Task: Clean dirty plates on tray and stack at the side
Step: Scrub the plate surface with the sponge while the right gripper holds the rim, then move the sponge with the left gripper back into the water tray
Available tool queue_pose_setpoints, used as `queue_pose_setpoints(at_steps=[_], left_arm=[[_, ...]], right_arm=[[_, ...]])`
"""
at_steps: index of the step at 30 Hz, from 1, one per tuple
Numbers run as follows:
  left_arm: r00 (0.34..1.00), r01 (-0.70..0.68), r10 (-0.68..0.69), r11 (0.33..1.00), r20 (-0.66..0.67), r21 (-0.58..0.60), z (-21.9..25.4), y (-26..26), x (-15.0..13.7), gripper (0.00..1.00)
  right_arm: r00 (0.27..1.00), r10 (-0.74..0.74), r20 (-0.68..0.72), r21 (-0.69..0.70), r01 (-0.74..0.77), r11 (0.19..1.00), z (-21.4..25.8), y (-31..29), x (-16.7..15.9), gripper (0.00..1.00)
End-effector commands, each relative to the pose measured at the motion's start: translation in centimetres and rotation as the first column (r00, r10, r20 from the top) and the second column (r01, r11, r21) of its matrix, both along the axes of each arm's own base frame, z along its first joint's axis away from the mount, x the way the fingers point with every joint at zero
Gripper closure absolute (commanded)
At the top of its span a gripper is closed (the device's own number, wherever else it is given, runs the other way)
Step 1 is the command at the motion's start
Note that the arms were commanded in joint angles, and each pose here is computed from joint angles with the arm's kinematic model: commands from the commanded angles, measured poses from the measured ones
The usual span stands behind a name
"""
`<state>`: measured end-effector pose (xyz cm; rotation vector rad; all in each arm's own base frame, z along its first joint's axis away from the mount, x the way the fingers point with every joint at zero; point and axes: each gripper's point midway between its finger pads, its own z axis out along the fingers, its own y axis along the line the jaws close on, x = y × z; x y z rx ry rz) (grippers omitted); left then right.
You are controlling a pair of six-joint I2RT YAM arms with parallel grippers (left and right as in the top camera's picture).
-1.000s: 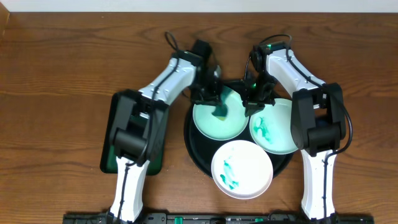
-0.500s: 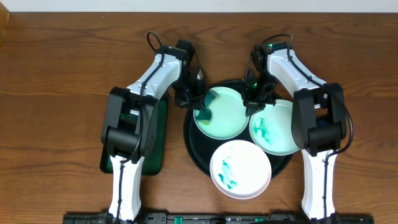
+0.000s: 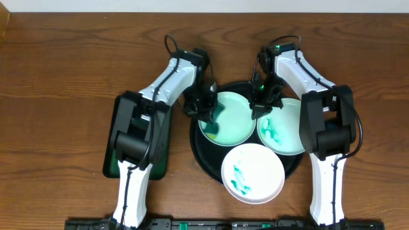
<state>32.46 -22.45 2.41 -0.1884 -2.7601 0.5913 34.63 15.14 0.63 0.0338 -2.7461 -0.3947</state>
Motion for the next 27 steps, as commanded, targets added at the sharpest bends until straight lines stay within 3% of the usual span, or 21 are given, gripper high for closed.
queue_pose_setpoints(at_steps=[1,6,12,20,27], left_arm=[[0.999,0.052,-0.053,0.992,-0.012,-0.112,-0.1,-2.7,-0.9,0.93],[0.999,0.050,-0.049,0.974,0.007,-0.222,0.7,-4.9,-0.5,0.93],[0.999,0.048,-0.044,0.966,0.022,-0.255,1.0,-5.4,-0.1,0.93],[0.998,-0.001,0.006,0.998,0.069,-0.067,0.6,-0.5,1.6,0.93],[0.965,-0.044,0.004,0.988,0.264,0.148,5.4,4.6,3.2,0.93]], right_arm=[[1.000,-0.010,-0.013,-0.051,0.009,0.999,-0.9,-1.2,0.0,0.99],[1.000,-0.010,-0.013,-0.051,0.009,0.999,-0.9,-1.2,0.0,0.99],[1.000,-0.010,-0.012,-0.051,0.009,0.999,-0.9,-1.2,0.0,0.99],[1.000,-0.009,-0.009,-0.050,0.009,0.999,-1.0,-1.2,0.1,0.99],[1.000,-0.012,0.001,-0.040,0.012,0.999,-1.0,-1.0,0.3,0.99]])
